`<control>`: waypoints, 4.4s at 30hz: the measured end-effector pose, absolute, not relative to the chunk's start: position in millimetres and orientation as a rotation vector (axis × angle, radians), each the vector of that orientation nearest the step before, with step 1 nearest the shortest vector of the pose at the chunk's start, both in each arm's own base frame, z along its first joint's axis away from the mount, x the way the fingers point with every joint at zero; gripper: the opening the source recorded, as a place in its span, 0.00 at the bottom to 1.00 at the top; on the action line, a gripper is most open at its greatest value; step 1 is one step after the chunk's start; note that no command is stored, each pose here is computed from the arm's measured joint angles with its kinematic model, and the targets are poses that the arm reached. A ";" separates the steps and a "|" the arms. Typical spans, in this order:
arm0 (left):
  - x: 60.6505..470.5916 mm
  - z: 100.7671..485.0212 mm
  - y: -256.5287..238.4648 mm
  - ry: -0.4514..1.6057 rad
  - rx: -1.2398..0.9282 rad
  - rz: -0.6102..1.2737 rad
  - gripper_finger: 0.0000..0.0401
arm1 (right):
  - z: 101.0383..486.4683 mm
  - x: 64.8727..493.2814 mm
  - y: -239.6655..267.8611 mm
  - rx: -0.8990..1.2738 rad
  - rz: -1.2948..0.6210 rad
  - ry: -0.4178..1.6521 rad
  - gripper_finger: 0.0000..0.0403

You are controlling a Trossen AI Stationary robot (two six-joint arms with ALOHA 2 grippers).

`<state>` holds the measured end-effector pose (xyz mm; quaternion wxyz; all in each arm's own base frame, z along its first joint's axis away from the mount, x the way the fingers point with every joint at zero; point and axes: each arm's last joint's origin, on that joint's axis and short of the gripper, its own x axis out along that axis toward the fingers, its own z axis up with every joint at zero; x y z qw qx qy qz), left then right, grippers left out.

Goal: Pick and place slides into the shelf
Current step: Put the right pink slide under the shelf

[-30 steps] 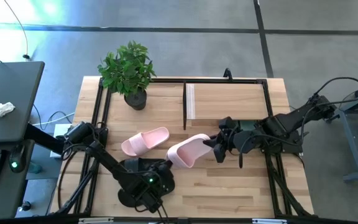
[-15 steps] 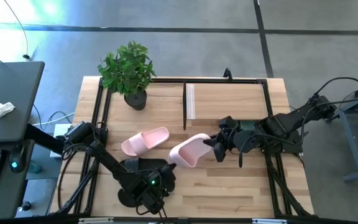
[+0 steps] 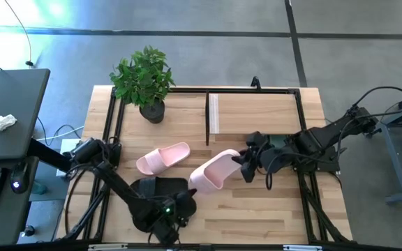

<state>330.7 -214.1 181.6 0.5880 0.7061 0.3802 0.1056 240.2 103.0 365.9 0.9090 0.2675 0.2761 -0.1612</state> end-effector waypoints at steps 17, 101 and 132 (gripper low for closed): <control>305.0 181.3 -249.1 0.773 1.569 0.184 0.01 | 348.3 208.0 115.5 0.176 -0.406 0.755 0.26; 388.7 348.3 -169.6 0.718 0.959 -0.546 0.01 | 174.6 158.9 264.7 -0.582 -0.491 0.549 0.30; 389.2 348.6 -170.3 0.696 0.914 -0.609 0.01 | 172.3 205.7 246.6 -0.694 -0.506 0.764 0.45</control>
